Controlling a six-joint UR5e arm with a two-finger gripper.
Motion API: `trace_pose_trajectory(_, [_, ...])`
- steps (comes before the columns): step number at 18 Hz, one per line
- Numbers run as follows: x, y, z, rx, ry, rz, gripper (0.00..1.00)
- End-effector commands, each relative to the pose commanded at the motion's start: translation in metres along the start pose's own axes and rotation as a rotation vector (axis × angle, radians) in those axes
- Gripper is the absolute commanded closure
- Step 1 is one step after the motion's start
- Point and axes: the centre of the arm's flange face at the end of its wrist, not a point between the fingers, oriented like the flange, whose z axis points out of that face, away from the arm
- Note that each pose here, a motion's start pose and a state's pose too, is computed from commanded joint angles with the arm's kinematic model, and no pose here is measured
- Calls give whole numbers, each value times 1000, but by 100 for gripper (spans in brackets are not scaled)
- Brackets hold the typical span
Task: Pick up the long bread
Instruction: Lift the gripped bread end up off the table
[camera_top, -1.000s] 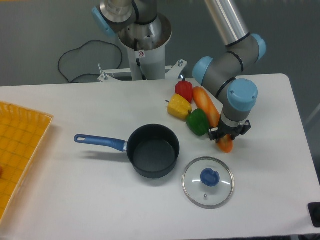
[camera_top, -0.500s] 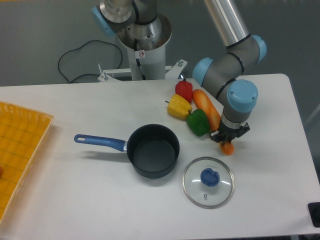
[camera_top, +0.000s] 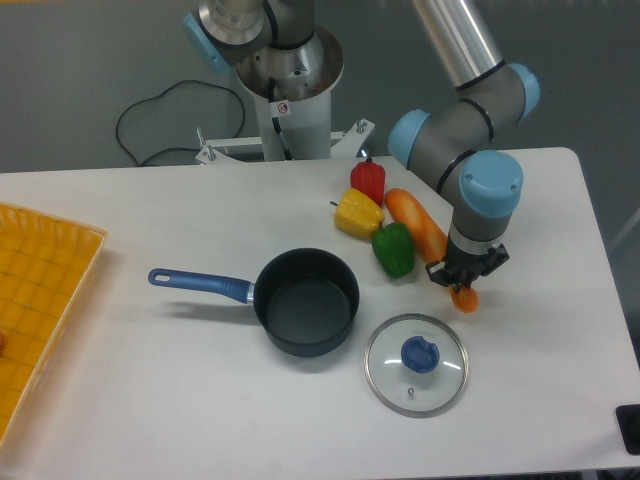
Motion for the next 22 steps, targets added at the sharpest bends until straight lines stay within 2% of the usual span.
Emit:
trace_pose_trajectory(4, [-1,-5,-31,46,7,9,78])
trace_pose_trajectory(7, [1,-9,-51,23,16,21,78])
trace_pose_trajectory(10, [14,-13,-73,45,15,84,78])
trace_pose_trajectory(14, [37,-13,-92,62,10,241,78])
trace_pose_trajectory(19, [56,-15,-91,59,10,355,78])
trace_pose_trajectory(22, [65,-15,-89,54,8,463,78])
